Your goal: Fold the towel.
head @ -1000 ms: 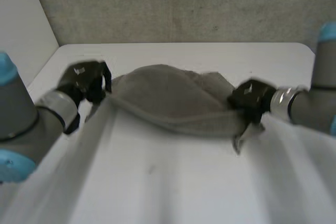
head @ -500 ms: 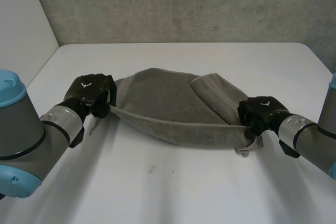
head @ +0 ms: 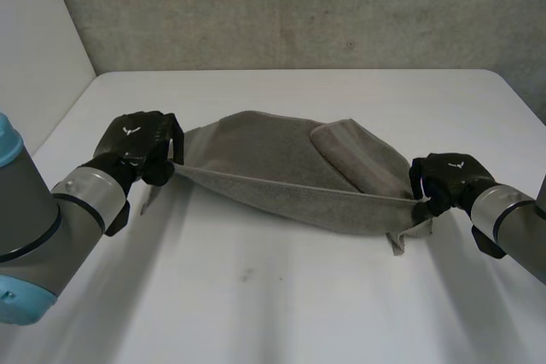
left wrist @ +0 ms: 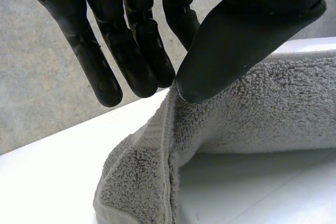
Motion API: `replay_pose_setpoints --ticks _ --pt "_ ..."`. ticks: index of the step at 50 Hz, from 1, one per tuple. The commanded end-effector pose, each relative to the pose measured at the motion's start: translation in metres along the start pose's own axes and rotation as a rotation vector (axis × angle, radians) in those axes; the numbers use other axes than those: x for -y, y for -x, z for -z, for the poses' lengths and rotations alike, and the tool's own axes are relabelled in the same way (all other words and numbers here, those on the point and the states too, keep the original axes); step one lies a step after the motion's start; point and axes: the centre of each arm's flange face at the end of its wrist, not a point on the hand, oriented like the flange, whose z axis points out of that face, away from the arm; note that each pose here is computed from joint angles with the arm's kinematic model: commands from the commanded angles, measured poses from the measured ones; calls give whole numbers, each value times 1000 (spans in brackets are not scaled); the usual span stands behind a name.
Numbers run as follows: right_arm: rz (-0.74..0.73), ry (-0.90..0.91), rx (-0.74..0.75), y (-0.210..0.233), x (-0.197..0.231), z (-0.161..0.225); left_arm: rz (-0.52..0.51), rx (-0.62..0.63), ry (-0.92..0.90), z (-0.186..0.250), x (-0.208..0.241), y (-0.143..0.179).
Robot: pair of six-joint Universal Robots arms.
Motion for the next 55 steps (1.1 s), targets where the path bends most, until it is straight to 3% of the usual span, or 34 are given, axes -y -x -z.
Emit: replay_pose_setpoints --ticks 1,9,14,16,19,27,33,40,43,47,51,55 --pt "8 -1 6 2 1 6 -3 0 -17 4 6 0" --pt "35 -57 1 0 19 15 -9 6 -38 7 13 1" --pt "167 -147 -4 0 50 38 -17 14 -65 13 25 2" --pt "305 -240 -51 -1 84 69 -24 20 -112 27 46 2" --pt "399 -311 -100 -1 116 101 -38 29 -201 48 79 2" --pt "450 -359 -132 -1 174 160 -89 64 -405 100 158 3" --pt "463 -319 -111 1 193 180 -171 104 -349 101 171 11" --pt "485 -83 10 -7 158 115 -239 88 -115 39 120 22" --pt "501 -64 16 -10 154 104 -251 81 -70 24 108 24" --pt "533 -36 49 -14 146 61 -277 66 7 -21 84 31" --pt "547 -83 54 -10 153 30 -290 73 -53 -60 94 38" --pt "572 -324 -61 -5 200 5 -295 99 -181 -74 130 41"
